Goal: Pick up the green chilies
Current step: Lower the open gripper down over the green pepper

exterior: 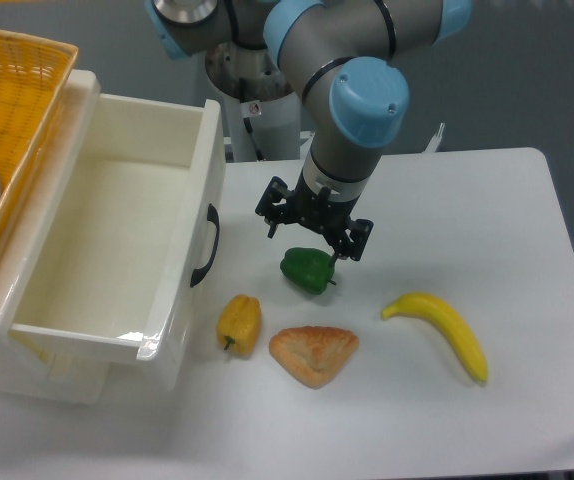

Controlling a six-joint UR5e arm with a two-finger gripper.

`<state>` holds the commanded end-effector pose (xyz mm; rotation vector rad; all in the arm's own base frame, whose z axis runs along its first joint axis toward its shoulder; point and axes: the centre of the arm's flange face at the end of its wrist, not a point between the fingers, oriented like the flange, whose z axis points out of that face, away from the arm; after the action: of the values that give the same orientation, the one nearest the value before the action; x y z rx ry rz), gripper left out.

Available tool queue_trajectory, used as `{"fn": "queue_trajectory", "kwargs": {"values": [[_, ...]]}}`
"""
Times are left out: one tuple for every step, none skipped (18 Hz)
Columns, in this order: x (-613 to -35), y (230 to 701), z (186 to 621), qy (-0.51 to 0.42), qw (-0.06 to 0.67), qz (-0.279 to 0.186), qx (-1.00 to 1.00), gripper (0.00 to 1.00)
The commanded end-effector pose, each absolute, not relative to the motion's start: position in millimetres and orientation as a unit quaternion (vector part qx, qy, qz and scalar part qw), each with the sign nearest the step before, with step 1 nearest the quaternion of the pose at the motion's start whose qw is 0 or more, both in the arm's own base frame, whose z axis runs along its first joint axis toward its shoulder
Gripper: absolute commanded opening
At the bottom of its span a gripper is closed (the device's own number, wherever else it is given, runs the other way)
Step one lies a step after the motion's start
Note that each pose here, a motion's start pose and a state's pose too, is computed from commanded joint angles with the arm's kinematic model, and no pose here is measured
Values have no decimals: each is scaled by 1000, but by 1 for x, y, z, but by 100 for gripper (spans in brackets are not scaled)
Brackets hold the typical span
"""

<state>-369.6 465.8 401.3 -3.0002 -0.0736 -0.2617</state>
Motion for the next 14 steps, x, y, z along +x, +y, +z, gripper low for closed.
{"fn": "queue_trajectory", "kwargs": {"values": [[-369, 466, 401, -23, 64, -87, -994, 100], [-369, 466, 401, -22, 64, -87, -994, 100], [-369, 466, 401, -23, 65, -88, -994, 100], [-370, 465, 401, -23, 65, -88, -994, 100], [-369, 466, 401, -22, 64, -88, -994, 100], [-367, 467, 399, -21, 61, -89, -994, 100], [-364, 465, 394, -21, 57, -92, -994, 100], [-358, 463, 392, -19, 56, -88, -994, 100], [-360, 460, 389, -21, 51, -84, -995, 100], [-361, 458, 388, -22, 49, -84, -995, 100], [-364, 456, 388, -25, 49, -85, -995, 100], [-366, 454, 388, -28, 49, -84, -995, 100], [-367, 453, 388, -29, 49, -85, -995, 100], [-367, 452, 384, -31, 47, -88, -995, 100]]}}
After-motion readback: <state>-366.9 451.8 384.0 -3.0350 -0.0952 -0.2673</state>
